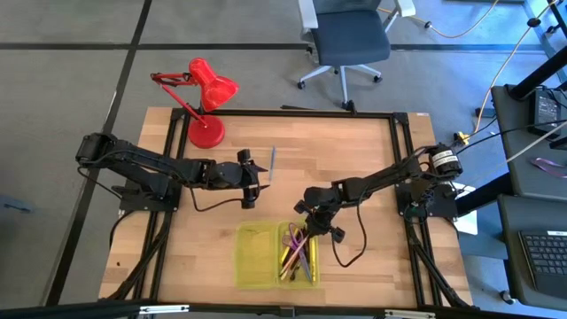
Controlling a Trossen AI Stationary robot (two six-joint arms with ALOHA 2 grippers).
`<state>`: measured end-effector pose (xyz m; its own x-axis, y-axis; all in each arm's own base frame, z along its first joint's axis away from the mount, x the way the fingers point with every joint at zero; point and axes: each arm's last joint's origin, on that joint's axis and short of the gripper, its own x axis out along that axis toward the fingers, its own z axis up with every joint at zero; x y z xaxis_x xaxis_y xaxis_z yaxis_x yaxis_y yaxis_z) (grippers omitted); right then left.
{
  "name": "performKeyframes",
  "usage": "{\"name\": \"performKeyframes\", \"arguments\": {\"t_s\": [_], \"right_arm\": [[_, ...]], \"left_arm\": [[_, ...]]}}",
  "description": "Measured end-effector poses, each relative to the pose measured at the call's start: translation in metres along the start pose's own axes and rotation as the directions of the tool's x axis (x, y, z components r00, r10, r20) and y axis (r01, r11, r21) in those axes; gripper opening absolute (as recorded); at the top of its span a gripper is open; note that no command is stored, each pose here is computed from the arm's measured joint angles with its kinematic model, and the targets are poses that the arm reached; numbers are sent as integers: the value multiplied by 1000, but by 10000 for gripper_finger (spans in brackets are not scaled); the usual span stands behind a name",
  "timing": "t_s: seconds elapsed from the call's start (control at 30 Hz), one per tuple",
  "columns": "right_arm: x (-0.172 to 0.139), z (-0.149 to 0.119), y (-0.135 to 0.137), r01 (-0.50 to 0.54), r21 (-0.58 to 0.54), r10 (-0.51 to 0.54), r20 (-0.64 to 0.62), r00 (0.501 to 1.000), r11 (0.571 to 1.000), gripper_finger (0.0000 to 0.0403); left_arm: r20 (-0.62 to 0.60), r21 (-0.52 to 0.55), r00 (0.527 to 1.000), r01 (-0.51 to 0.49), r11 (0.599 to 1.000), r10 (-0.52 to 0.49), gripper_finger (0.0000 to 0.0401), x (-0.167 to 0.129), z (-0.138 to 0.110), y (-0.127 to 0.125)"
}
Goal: Pick & place school supplies into a supply box
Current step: Put the pink pencil into the yellow supply box, then put the blue pen into the yellow supply box
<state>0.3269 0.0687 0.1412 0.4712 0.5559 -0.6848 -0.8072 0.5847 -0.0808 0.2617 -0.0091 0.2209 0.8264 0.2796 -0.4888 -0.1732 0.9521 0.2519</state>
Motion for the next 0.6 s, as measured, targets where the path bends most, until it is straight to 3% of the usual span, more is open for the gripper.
{"name": "performKeyframes", "arguments": {"t_s": [0.4, 0.6], "right_arm": [[0, -2, -1, 59, 8, -59, -58, 997, 998, 102], [-22, 12, 1, 114, 32, -113, -40, 993, 993, 114]], "left_arm": [[0, 1, 1000, 0, 1000, 0, 219, 0, 0, 0], [13, -32, 1000, -1, 999, 1, 223, 0, 1, 0]]}}
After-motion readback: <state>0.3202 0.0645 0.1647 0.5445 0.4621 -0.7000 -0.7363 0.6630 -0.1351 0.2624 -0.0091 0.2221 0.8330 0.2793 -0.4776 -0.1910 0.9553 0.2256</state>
